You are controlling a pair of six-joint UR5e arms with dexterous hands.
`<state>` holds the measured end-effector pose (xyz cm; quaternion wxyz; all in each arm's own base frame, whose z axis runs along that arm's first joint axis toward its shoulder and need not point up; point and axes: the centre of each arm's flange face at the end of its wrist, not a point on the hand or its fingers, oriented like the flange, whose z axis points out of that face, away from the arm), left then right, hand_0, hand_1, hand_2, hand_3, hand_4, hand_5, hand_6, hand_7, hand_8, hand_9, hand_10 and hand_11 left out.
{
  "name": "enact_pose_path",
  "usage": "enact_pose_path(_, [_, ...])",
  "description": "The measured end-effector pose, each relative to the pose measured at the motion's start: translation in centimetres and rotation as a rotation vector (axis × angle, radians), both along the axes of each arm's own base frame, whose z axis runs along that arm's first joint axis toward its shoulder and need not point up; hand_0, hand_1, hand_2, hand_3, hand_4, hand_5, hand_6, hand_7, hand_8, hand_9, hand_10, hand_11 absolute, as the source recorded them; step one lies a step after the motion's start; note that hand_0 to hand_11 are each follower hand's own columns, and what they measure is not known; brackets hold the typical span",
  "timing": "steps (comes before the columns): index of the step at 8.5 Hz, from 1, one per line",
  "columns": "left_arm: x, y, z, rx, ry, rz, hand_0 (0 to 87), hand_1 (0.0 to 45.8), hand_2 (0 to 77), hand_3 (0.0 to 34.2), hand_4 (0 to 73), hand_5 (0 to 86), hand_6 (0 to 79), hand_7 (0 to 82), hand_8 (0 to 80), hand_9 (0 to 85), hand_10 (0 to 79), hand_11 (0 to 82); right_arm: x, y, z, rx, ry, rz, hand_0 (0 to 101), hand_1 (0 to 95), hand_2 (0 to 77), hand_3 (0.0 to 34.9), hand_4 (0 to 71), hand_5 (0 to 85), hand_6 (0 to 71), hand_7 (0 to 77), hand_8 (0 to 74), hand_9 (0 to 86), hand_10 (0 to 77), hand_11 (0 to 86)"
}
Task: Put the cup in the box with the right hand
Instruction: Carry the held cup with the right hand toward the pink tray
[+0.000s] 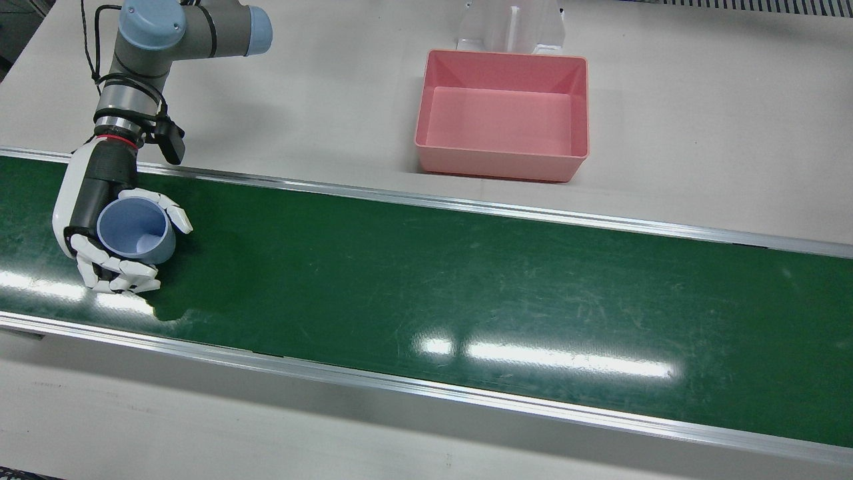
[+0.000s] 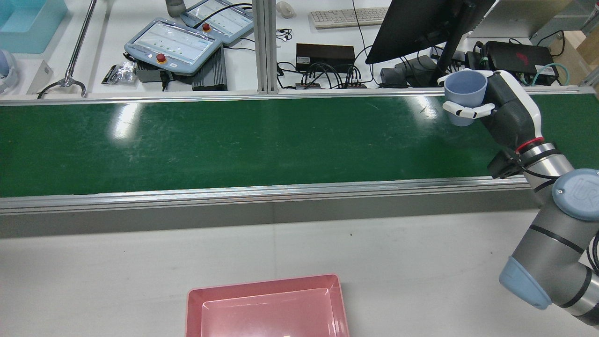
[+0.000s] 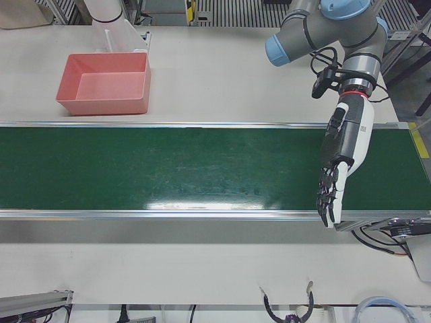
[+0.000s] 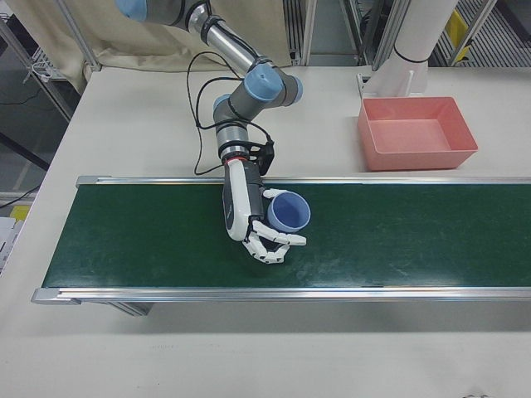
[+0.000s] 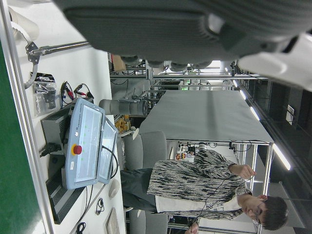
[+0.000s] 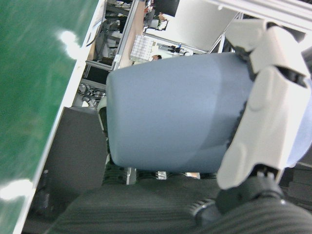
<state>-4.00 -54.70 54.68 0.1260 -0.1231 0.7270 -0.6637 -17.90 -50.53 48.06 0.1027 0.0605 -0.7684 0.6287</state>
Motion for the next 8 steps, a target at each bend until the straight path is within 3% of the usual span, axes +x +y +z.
enact_pose_path(2, [0.0, 0.0, 0.0, 0.000, 0.000, 0.000, 0.0, 0.5, 1.1, 0.0, 1.1, 0.0, 0.5, 0.5, 0.0, 0.0, 0.0, 0.0, 0.2, 2.4, -6.9, 0.123, -0.027, -0.011, 55, 17.5, 30.5, 1.0, 31.1, 15.3, 34.9, 71.4, 49.1, 57.8, 43.1, 61.6])
enact_pose_path(3, [0.0, 0.0, 0.1, -0.001, 0.000, 0.000, 0.0, 0.5, 1.1, 0.0, 1.1, 0.5, 0.5, 0.5, 0.0, 0.0, 0.0, 0.0, -0.8, 4.8, -10.7, 0.190, -0.031, -0.040, 55, 17.5, 30.5, 0.5, 32.2, 15.3, 33.3, 70.4, 49.1, 58.4, 43.1, 62.7])
enact_pose_path(4, [0.0, 0.0, 0.1, 0.000, 0.000, 0.000, 0.0, 0.5, 1.1, 0.0, 1.1, 0.5, 0.0, 0.5, 0.0, 0.0, 0.0, 0.0, -2.4, 7.5, -13.9, 0.244, -0.031, -0.079, 56, 6.0, 39.3, 0.4, 32.2, 14.7, 31.6, 70.4, 49.1, 58.9, 43.1, 62.7])
enact_pose_path(5, [0.0, 0.0, 0.1, 0.000, 0.000, 0.000, 0.0, 0.5, 1.1, 0.0, 1.1, 0.5, 0.0, 0.5, 0.0, 0.0, 0.0, 0.0, -4.6, 10.6, -16.7, 0.287, -0.031, -0.121, 57, 6.0, 39.3, 0.2, 32.7, 15.3, 32.7, 70.4, 49.6, 58.9, 43.1, 62.2])
enact_pose_path(8, [0.0, 0.0, 0.1, -0.001, 0.000, 0.000, 0.0, 0.5, 1.1, 0.0, 1.1, 0.5, 0.0, 0.5, 0.0, 0.0, 0.0, 0.0, -14.2, 21.8, -20.8, 0.325, -0.005, -0.290, 55, 6.0, 39.3, 0.5, 32.7, 14.2, 33.3, 70.4, 49.6, 58.9, 43.1, 62.2])
